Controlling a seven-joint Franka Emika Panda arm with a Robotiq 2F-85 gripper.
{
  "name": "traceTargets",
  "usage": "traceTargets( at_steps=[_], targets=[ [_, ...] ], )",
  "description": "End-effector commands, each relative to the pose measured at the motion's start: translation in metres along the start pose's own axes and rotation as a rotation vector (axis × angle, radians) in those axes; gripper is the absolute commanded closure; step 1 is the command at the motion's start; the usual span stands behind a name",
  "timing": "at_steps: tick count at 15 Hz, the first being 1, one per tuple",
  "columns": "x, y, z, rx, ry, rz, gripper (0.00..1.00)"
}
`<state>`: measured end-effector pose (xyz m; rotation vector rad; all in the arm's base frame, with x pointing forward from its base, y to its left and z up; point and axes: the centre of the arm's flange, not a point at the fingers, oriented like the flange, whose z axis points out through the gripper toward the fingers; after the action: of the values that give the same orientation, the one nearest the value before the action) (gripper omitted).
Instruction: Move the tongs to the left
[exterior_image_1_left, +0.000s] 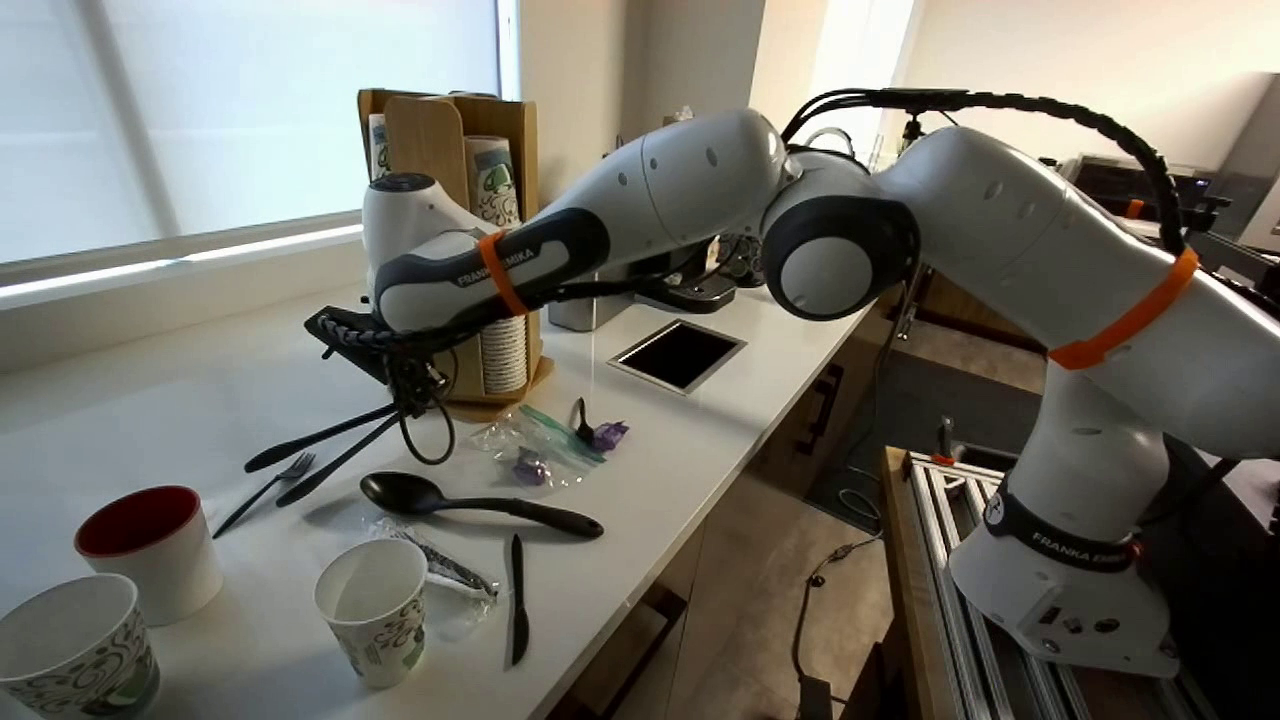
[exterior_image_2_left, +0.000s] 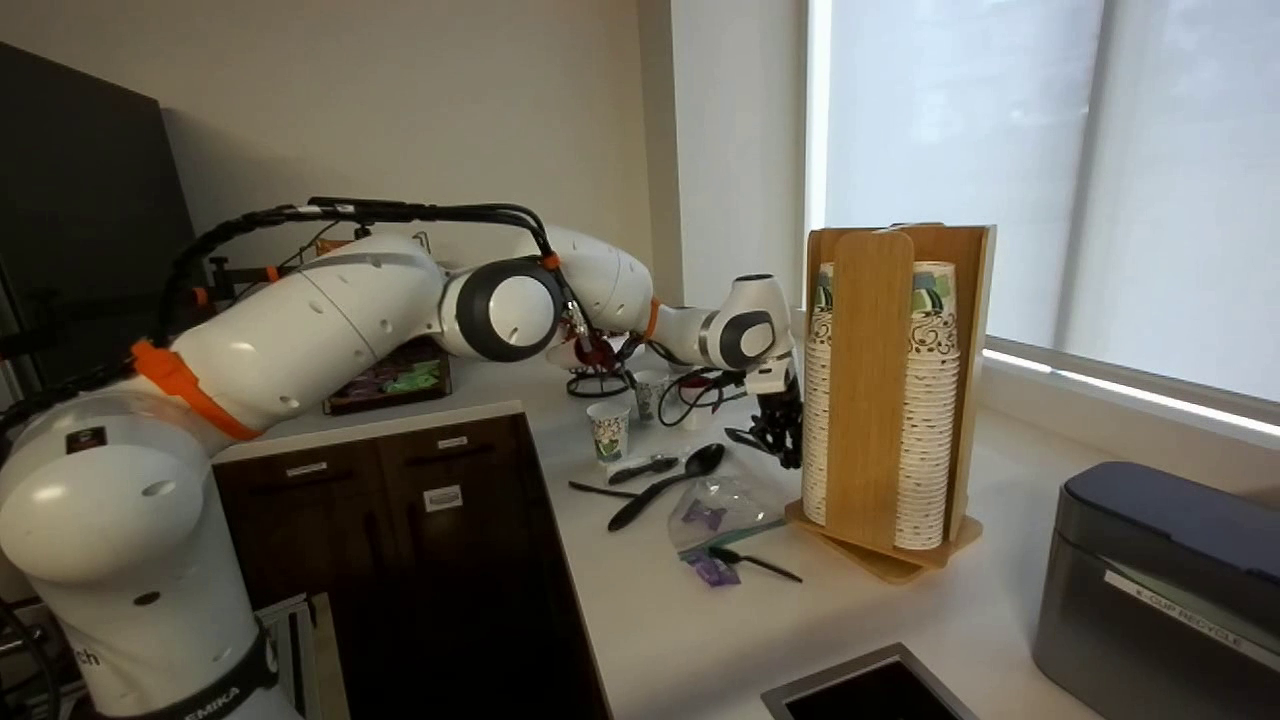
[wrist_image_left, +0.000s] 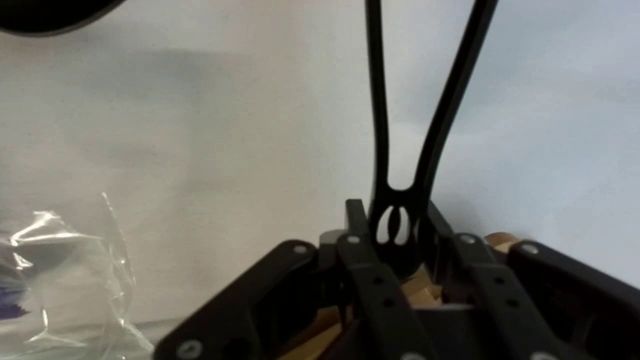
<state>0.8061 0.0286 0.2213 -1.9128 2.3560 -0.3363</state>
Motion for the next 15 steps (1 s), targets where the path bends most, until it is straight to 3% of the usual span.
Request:
traceTargets(
  at_steps=[1, 6, 7, 9, 14, 15],
  targets=[
    [-0.005, -0.010, 0.009, 0.005, 0.032, 0.080, 0.93],
    [-0.006, -0.009, 0.020, -0.013, 0.046, 0.112, 0.93],
    [-0.006, -0.008, 0.021, -0.015, 0.045, 0.112, 0.47],
    [-0.006, -0.008, 0.021, -0.011, 0.044, 0.111, 0.39],
    [-0.011, -0.006, 0.005, 0.009, 0.014, 0.078, 0.02],
    [-0.016, -0.002, -0.006, 0.008, -0.011, 0.019, 0.00]
  ],
)
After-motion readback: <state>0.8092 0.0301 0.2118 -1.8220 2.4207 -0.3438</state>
